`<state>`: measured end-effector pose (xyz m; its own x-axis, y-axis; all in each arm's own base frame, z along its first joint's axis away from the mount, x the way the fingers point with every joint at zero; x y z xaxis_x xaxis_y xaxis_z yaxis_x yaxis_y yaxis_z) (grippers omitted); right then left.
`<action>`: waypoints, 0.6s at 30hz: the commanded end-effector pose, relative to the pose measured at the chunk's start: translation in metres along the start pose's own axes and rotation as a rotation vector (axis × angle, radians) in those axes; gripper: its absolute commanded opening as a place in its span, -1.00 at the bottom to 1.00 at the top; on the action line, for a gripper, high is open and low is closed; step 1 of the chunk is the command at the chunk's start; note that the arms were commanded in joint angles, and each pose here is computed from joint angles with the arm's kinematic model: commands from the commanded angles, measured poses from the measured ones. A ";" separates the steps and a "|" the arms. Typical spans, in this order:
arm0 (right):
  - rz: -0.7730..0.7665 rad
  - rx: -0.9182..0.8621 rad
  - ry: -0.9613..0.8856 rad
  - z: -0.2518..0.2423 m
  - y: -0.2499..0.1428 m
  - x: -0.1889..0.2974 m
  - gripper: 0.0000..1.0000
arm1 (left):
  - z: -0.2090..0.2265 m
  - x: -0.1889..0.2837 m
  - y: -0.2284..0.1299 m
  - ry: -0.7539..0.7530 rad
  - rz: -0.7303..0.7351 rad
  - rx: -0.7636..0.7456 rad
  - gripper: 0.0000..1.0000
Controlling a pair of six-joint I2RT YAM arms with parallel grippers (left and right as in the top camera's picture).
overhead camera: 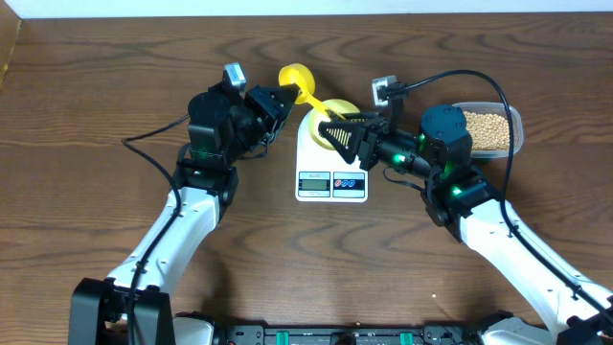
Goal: Scoop item into bowl and weigh 50g on scale
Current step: 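Open the left gripper, releasing the scoop to the right gripper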
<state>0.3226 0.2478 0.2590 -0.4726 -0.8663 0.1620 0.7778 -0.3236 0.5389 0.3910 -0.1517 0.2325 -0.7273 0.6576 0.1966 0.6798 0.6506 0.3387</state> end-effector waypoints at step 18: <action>-0.100 -0.026 0.017 0.013 0.021 0.004 -0.11 | -0.015 -0.005 -0.020 -0.033 0.058 0.056 -0.85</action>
<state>0.3314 0.2444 0.2694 -0.5298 -0.8398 0.1185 0.7516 -0.4001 0.5244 0.3834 -0.1697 0.2318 -0.6952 0.6905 0.1995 0.7162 0.6420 0.2736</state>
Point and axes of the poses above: each gripper's point midway between its finger pads, its own x axis back along the fingers, its own z axis along the line the jaws close on, y = z × x, the point moved 3 cm from there along x, back along the fingers, and after that the axes turned 12 degrees about -x, right-handed, at the moved point
